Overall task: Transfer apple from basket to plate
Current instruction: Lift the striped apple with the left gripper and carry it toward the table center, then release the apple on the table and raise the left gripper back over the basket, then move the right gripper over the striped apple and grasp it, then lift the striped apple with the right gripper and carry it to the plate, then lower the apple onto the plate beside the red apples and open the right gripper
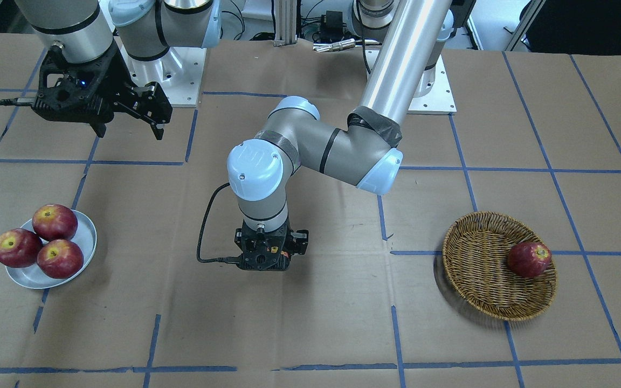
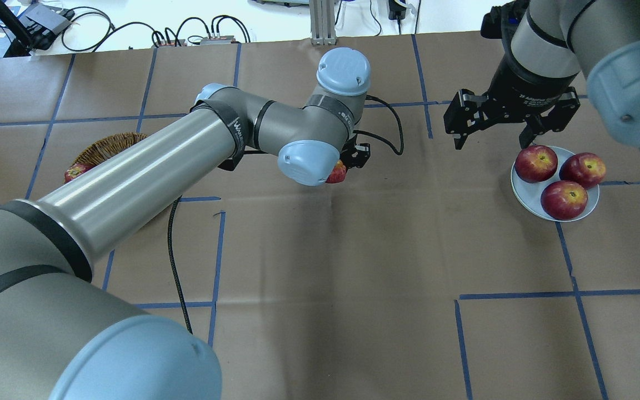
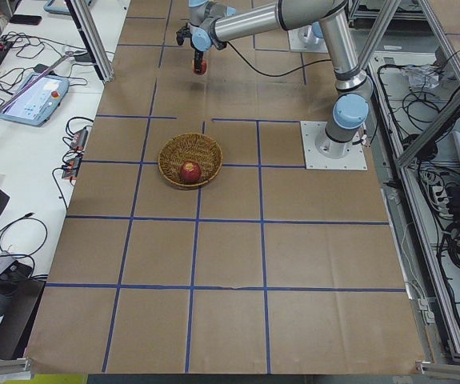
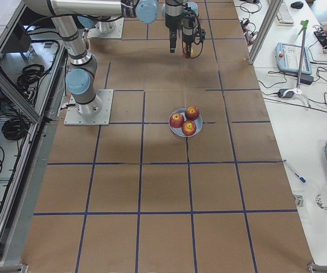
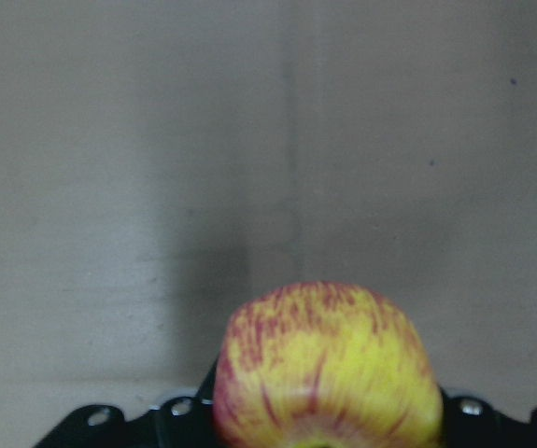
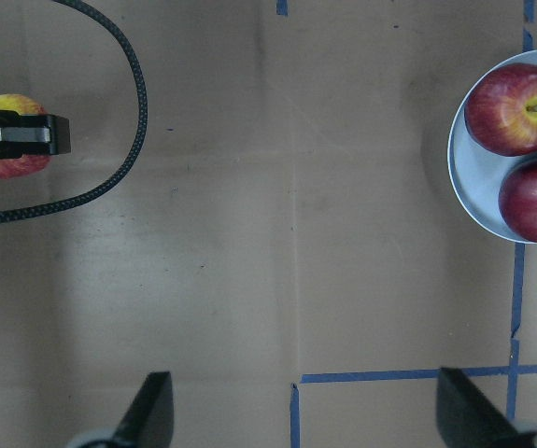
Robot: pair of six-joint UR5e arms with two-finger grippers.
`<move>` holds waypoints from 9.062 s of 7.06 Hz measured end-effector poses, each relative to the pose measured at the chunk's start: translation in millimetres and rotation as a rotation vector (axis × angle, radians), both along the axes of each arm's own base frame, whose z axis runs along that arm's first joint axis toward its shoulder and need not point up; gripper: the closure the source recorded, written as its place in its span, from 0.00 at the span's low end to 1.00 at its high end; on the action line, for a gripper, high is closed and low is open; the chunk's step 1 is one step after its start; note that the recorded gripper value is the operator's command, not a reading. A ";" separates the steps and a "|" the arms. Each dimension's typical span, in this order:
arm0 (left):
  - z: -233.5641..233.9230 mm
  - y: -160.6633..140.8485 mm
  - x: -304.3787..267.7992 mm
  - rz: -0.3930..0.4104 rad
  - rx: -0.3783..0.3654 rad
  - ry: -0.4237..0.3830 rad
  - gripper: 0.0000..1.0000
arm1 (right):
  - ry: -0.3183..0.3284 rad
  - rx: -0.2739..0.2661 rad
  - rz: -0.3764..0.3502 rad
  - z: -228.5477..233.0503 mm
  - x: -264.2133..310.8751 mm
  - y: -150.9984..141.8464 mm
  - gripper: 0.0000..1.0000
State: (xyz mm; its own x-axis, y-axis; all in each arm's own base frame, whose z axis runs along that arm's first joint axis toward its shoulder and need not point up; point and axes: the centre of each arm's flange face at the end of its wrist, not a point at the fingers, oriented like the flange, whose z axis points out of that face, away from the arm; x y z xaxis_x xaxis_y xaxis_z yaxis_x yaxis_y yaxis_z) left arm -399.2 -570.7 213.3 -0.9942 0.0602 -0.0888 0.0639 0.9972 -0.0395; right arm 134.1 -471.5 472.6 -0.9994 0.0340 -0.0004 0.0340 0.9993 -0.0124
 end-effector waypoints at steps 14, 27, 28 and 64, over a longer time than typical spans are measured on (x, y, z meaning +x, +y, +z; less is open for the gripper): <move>141.1 27.4 73.0 -0.056 0.012 0.047 0.01 | 0.000 0.000 -0.001 0.0 -0.3 -0.3 0.00; 316.2 163.8 220.0 -0.077 0.035 0.075 0.01 | -0.035 -0.110 -0.049 -186.1 224.7 -71.8 0.00; 316.1 164.1 219.5 -0.078 0.036 0.075 0.01 | -0.032 -0.110 -0.046 -213.6 235.5 -75.6 0.00; 305.3 167.6 219.0 -0.077 0.054 0.093 0.01 | 0.003 0.059 0.209 -217.9 -253.5 -87.8 0.00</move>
